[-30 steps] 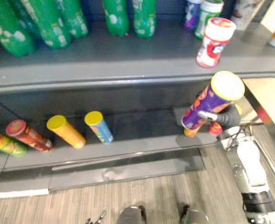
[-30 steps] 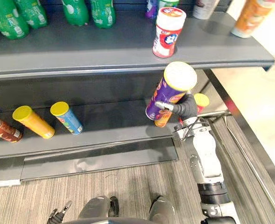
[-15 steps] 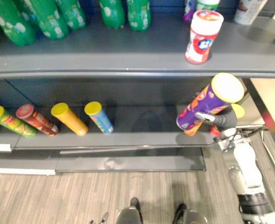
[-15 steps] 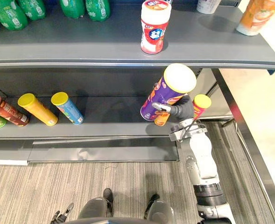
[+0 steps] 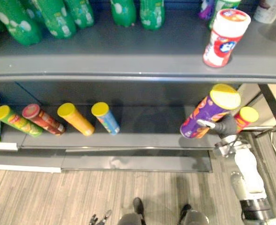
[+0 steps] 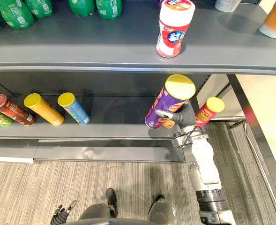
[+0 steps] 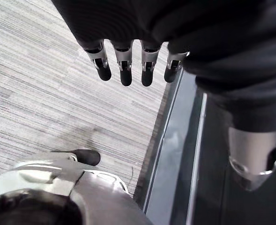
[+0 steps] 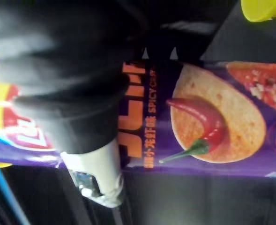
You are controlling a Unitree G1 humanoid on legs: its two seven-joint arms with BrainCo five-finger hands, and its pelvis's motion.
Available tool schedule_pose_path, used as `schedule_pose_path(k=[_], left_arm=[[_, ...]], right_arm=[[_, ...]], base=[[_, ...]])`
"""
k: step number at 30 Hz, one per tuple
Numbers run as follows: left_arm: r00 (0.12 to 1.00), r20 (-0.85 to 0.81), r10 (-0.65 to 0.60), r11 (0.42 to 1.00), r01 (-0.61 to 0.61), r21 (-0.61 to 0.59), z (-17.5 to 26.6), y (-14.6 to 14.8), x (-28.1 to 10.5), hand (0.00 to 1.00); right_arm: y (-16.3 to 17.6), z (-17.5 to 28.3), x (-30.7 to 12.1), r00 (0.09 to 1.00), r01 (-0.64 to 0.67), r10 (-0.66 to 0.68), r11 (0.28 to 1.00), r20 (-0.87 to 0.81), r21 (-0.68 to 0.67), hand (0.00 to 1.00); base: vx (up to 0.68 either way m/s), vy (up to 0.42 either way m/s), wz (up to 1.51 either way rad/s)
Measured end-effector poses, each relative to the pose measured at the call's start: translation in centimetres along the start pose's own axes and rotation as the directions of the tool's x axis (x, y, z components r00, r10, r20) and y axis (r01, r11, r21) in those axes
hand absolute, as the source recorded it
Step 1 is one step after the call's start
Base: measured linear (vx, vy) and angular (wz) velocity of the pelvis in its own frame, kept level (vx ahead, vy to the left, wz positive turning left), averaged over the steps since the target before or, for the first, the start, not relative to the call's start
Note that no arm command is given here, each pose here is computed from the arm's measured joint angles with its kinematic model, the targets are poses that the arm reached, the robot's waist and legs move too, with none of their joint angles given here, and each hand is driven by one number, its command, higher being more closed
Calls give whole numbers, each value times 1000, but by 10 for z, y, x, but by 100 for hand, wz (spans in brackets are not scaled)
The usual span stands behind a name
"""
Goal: Put the gum and the chips on the shelf.
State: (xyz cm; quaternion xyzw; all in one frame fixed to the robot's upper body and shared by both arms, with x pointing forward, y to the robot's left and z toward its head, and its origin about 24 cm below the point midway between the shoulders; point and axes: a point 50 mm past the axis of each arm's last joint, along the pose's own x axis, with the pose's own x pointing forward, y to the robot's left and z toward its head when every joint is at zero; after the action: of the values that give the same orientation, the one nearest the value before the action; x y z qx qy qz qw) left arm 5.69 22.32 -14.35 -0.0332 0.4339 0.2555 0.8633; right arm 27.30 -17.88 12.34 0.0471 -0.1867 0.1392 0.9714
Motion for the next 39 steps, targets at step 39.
schedule_pose_path(k=[39], left_arm=[[818, 401, -413, 904, 421, 72, 118, -113, -12, 0]], right_arm=[[-14, 31, 123, 913, 398, -355, 880, 201, -257, 100]], base=[[-53, -34, 13]])
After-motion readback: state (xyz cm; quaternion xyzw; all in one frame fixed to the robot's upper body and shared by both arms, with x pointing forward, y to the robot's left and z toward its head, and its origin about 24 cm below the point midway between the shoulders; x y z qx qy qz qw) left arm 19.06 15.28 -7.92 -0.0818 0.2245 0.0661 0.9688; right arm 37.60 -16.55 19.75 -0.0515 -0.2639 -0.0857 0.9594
